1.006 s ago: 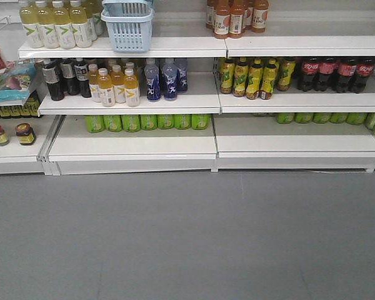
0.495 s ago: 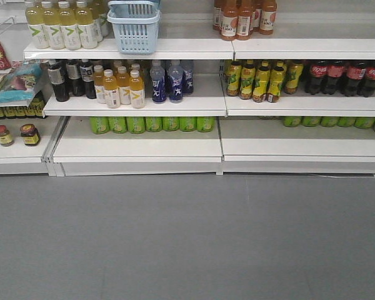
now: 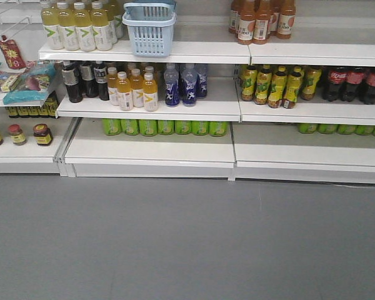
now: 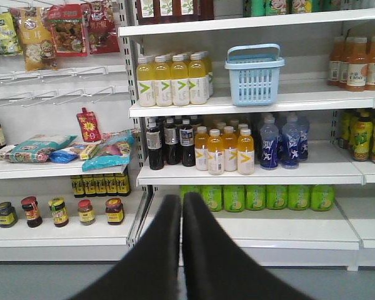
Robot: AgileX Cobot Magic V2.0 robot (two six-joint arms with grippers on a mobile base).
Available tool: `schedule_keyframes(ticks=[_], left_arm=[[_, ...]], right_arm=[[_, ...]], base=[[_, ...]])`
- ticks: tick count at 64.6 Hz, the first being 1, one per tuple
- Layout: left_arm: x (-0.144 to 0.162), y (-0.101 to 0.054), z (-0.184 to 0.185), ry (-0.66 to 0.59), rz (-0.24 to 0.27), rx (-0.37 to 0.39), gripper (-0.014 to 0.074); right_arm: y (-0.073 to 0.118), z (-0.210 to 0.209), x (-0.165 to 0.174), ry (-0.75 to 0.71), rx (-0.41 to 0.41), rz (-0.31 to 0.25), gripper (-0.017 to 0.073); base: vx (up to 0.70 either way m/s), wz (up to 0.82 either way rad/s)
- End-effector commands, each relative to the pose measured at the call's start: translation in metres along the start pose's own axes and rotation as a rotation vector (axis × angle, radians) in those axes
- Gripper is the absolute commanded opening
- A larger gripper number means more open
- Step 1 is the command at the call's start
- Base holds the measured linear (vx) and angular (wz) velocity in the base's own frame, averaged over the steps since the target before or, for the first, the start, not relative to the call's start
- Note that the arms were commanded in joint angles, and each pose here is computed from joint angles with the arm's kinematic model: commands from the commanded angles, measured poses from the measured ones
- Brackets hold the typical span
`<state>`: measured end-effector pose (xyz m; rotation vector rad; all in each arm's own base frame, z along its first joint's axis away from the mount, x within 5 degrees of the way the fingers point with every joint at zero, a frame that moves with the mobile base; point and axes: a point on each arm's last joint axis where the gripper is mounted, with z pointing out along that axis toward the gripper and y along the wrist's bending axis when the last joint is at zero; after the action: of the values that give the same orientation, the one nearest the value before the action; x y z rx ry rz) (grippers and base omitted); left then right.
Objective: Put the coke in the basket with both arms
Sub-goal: 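Drive the base toward the shelf holding the light-blue basket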
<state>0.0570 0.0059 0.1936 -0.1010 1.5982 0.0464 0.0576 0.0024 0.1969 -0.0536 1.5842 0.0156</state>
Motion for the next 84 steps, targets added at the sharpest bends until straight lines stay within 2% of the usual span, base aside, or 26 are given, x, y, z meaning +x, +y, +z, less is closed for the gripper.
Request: schedule_keyframes(ticks=[1,84], left_arm=[[-0.0193,-0.0021,-0.004,-0.13,-0.008,0.023,-0.0006],[-0.0193,-0.0021,-0.004,-0.13,-0.008,0.023,-0.0006]], right_arm=[[-0.0002,0.0014,-0.0037,-0.049,0.005,-0.01,-0.001],[-0.0002,0.0014,-0.0037,-0.049,0.005,-0.01,-0.001]], base=[[0.09,0.13],[0.15,0.04]])
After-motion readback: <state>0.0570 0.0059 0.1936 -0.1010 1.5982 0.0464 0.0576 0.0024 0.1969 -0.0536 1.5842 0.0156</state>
